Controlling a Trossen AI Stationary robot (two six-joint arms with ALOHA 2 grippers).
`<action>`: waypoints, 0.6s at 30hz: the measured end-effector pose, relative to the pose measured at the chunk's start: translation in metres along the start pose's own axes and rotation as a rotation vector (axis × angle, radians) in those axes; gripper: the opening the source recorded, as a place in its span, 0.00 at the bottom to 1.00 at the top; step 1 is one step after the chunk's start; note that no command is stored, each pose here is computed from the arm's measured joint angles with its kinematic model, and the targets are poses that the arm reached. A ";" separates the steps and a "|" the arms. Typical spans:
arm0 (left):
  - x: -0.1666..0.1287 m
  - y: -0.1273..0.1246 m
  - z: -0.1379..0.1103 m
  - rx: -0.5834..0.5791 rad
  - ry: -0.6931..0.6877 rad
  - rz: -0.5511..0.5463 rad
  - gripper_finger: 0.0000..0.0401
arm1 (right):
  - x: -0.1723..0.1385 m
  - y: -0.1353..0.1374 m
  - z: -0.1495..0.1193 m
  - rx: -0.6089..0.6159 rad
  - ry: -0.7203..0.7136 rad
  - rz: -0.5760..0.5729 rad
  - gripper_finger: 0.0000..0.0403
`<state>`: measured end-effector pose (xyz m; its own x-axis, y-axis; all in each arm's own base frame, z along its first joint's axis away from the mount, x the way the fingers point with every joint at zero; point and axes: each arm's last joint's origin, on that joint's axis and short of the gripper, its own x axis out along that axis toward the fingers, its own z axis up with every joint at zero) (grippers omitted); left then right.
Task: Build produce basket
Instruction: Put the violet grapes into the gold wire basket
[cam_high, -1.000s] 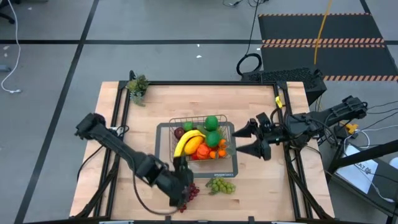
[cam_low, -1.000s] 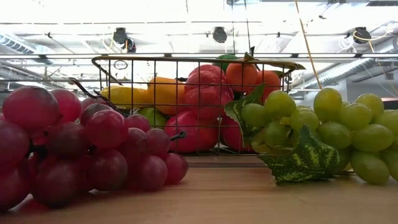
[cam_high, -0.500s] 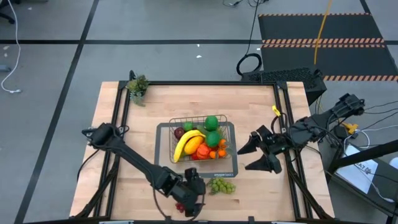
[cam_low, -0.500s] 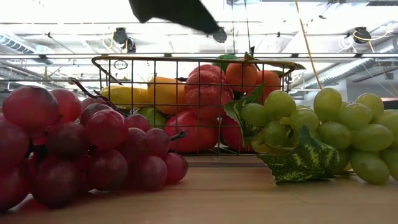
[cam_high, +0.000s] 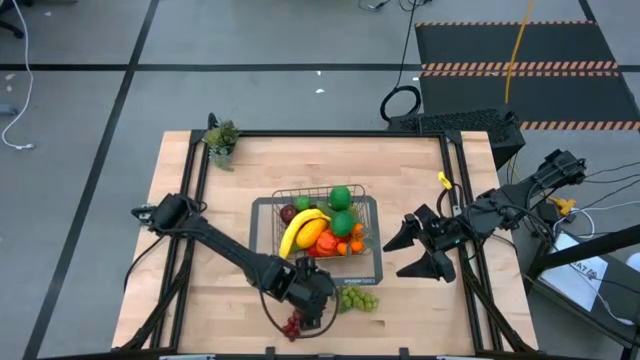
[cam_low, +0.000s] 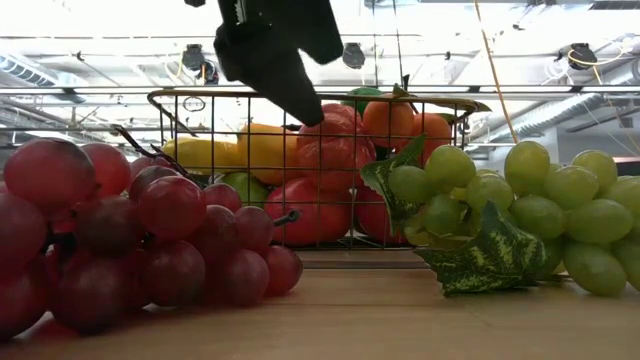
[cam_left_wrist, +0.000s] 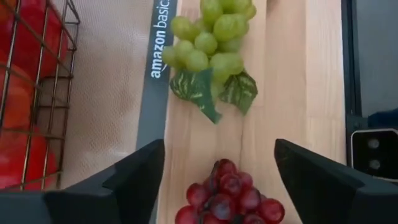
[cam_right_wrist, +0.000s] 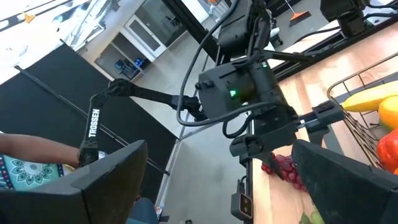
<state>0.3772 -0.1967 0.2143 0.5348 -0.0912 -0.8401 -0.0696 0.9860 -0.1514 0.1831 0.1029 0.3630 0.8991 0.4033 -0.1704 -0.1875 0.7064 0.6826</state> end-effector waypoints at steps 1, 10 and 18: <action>0.000 0.001 0.000 0.014 0.001 0.000 0.73 | 0.000 0.000 0.000 0.002 0.000 0.000 0.97; 0.013 0.006 0.001 0.094 0.048 -0.066 0.57 | 0.000 0.000 0.000 0.000 0.000 -0.001 0.97; 0.031 0.009 -0.003 0.067 0.088 -0.066 0.54 | 0.000 -0.001 0.000 -0.010 0.004 -0.008 0.97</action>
<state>0.3907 -0.1915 0.1851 0.4602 -0.1650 -0.8723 0.0211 0.9843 -0.1750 0.1830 0.1027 0.3622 0.8991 0.3997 -0.1783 -0.1844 0.7154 0.6739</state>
